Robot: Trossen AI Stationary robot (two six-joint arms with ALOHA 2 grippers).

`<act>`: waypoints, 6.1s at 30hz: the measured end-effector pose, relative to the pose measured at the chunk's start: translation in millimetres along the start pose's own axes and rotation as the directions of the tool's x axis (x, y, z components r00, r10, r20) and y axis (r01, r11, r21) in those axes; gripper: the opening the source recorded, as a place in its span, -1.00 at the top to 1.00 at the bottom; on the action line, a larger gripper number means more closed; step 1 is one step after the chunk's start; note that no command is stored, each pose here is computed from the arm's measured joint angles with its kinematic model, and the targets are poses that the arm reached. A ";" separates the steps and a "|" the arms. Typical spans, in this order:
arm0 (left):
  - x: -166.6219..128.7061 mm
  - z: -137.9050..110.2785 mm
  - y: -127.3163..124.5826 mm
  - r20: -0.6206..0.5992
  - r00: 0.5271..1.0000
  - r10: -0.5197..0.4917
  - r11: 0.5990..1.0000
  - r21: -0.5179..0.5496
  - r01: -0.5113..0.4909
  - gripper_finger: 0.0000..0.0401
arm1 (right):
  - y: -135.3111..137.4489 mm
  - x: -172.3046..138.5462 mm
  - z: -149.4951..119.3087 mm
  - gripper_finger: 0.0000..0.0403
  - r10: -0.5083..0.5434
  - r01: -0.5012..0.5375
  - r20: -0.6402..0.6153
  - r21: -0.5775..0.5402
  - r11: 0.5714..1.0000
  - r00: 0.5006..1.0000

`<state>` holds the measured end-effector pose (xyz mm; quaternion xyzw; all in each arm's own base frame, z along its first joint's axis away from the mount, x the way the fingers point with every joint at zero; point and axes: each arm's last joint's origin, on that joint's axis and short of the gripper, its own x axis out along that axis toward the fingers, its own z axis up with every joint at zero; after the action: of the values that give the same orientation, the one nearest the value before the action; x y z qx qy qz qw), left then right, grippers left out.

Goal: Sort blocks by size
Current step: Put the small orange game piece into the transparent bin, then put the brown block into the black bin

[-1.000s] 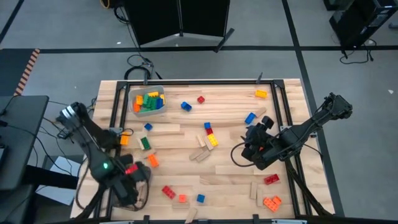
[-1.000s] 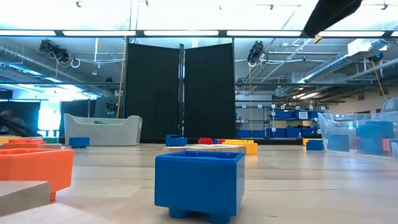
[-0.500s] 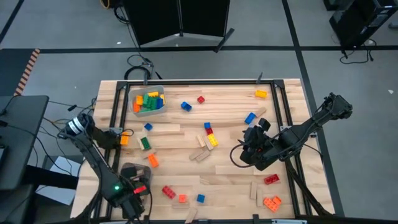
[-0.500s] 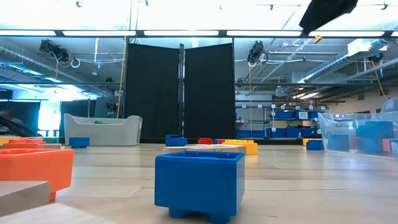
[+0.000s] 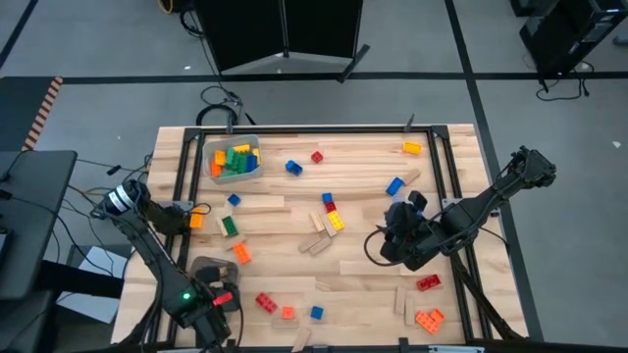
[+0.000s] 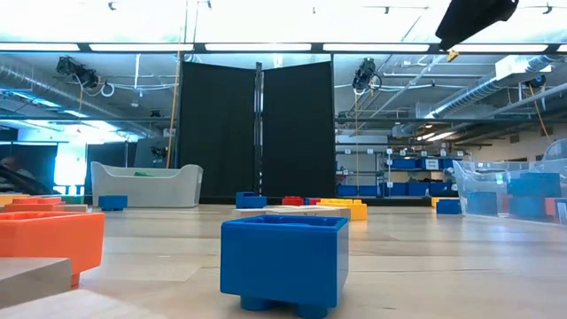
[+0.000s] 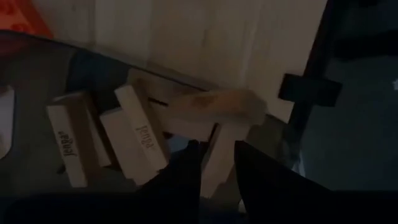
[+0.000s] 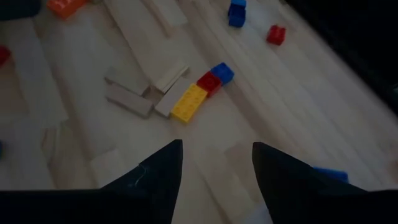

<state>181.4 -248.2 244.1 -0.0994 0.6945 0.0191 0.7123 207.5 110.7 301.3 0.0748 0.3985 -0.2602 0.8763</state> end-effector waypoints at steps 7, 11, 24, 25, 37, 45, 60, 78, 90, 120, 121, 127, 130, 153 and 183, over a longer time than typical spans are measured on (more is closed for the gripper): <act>-0.5 -7.0 7.2 -0.044 0.995 0.088 0.996 0.009 -0.087 0.48 | 1.6 -0.1 -2.3 -0.03 0.056 -0.048 -0.080 0.094 0.994 0.995; -1.9 -14.7 14.6 -0.090 0.979 0.181 0.983 0.025 -0.179 0.47 | 3.2 -0.6 -4.7 -0.02 0.111 -0.077 -0.161 0.205 0.976 0.981; -2.9 -11.3 19.8 0.001 0.966 0.260 0.966 0.015 -0.260 0.47 | 11.9 -10.0 -17.2 -0.02 0.245 -0.095 -0.333 0.408 0.908 0.911; -2.5 -10.1 18.1 0.011 0.970 0.242 0.970 -0.002 -0.242 0.47 | 13.0 -11.5 -18.8 -0.02 0.251 -0.092 -0.339 0.421 0.902 0.906; -2.1 5.5 2.9 0.333 0.929 0.162 0.979 0.065 -0.193 0.47 | 37.6 -24.0 -50.2 -0.04 0.250 0.034 -0.387 0.596 0.803 0.887; -2.7 9.3 2.4 0.386 0.907 0.167 0.957 0.158 -0.243 0.47 | 71.7 -12.4 -92.3 -0.06 0.145 0.258 -0.523 0.619 0.742 0.840; -34.9 49.0 42.0 0.517 0.856 0.014 0.968 0.206 -0.140 0.47 | 93.4 -27.1 -139.8 -0.27 0.138 0.371 -0.689 0.535 0.759 0.711; -42.5 46.9 76.2 0.628 0.765 -0.143 0.989 0.109 0.096 0.47 | 88.5 -9.3 -183.0 -0.40 0.179 0.276 -0.759 0.431 0.859 0.626; -43.1 48.8 77.1 0.635 0.759 -0.142 0.990 0.089 0.111 0.47 | 84.2 6.0 -198.2 -0.21 0.217 0.218 -0.798 0.396 0.892 0.562; -47.4 66.9 90.3 0.682 0.724 -0.107 0.993 0.033 0.115 0.47 | 83.8 31.5 -174.5 0.45 0.230 0.102 -0.537 0.518 0.849 0.812; -47.3 66.9 90.3 0.682 0.724 -0.106 0.993 0.033 0.114 0.47 | 83.7 32.8 -173.1 0.45 0.227 0.098 -0.520 0.525 0.845 0.823; -48.2 67.7 89.2 0.690 0.714 -0.116 0.991 0.035 0.127 0.47 | 80.7 39.2 -161.9 0.45 0.165 0.123 -0.459 0.535 0.836 0.873; -48.9 68.3 88.6 0.696 0.707 -0.122 0.990 0.037 0.135 0.47 | 80.0 38.4 -155.1 0.45 0.135 0.141 -0.461 0.516 0.845 0.877; -49.5 68.8 88.1 0.701 0.702 -0.127 0.991 0.057 0.123 0.47 | 59.1 -19.1 -54.5 0.45 -0.202 0.298 -0.321 0.287 0.910 0.925; -57.1 75.3 82.9 0.749 0.633 -0.198 0.965 0.037 0.258 0.45 | -52.0 14.0 -96.1 -0.09 0.033 0.352 -0.517 0.626 0.696 0.855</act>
<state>240.0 -147.9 292.4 -0.1957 0.3219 -0.0065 0.9263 125.0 93.3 230.4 0.4289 0.4831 -0.4413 0.6229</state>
